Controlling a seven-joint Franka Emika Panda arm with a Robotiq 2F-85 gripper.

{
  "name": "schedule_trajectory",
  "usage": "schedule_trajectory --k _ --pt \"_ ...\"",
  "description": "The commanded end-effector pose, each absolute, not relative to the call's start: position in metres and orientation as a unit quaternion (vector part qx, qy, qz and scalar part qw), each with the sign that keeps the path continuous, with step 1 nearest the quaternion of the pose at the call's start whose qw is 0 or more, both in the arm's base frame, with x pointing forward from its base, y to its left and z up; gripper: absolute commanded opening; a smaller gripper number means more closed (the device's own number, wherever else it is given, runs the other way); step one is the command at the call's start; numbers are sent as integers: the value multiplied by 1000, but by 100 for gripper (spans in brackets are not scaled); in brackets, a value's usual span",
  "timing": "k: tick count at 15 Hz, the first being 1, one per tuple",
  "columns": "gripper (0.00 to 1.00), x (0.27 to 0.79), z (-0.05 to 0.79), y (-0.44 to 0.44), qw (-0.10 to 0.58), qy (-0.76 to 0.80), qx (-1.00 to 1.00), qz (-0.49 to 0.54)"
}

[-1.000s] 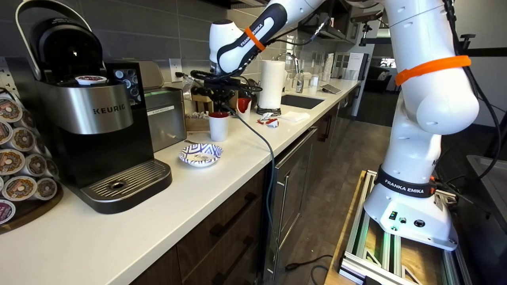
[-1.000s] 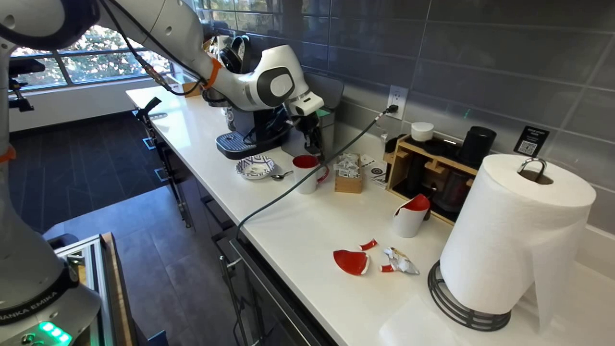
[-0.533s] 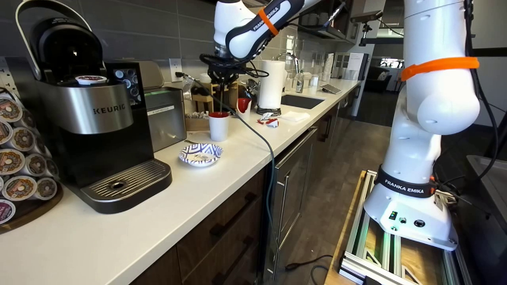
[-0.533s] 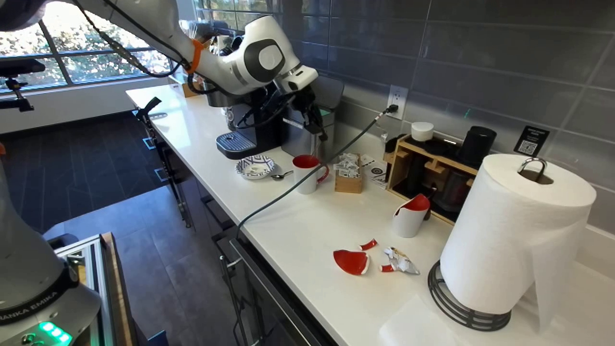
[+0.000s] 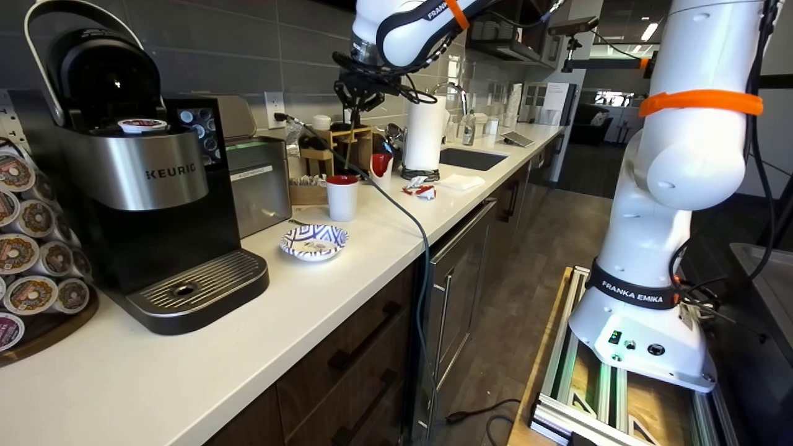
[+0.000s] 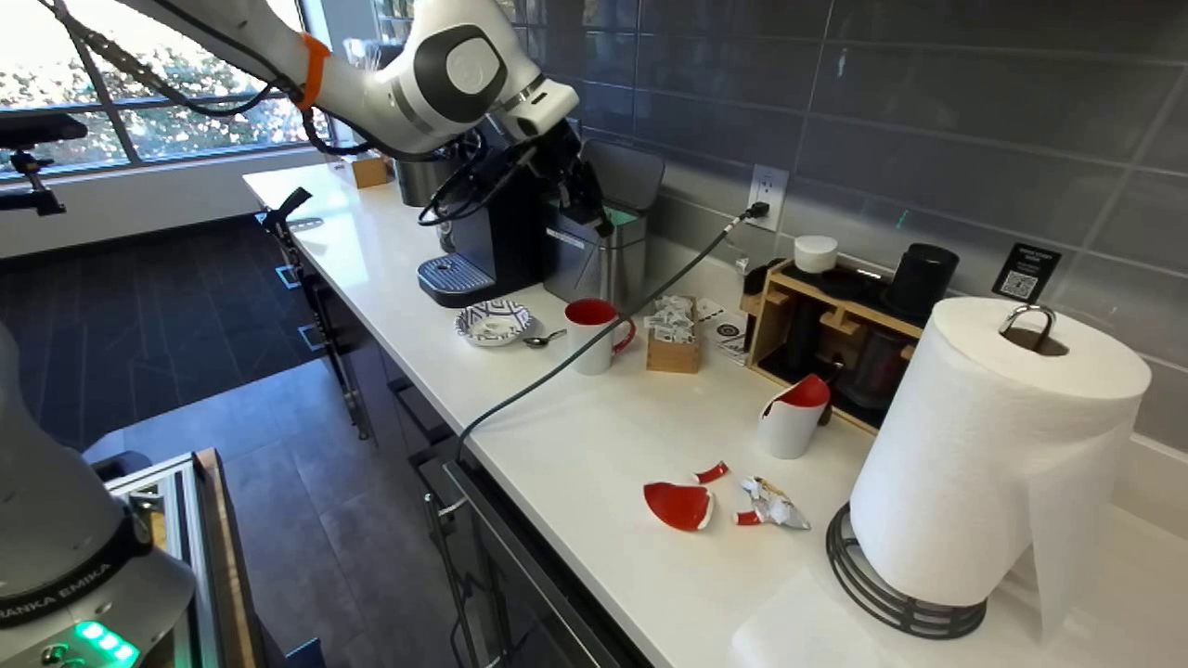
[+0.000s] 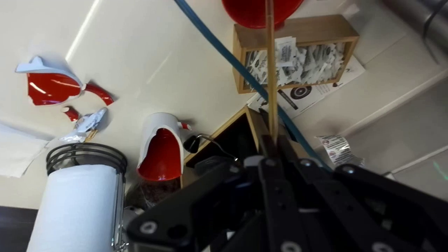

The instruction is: Remove the spoon from the mug and put it inside the bowl

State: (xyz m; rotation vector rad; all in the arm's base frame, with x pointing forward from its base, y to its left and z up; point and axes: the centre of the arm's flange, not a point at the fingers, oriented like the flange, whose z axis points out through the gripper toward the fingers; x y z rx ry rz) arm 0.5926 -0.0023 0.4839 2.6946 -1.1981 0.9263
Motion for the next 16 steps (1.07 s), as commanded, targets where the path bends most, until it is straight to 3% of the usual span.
schedule_trajectory --k 1,5,16 --pt "1 568 480 23 -48 -363 886 285" --pt "1 562 447 78 -94 -308 919 227" --pt "1 571 348 127 -72 -263 954 127"
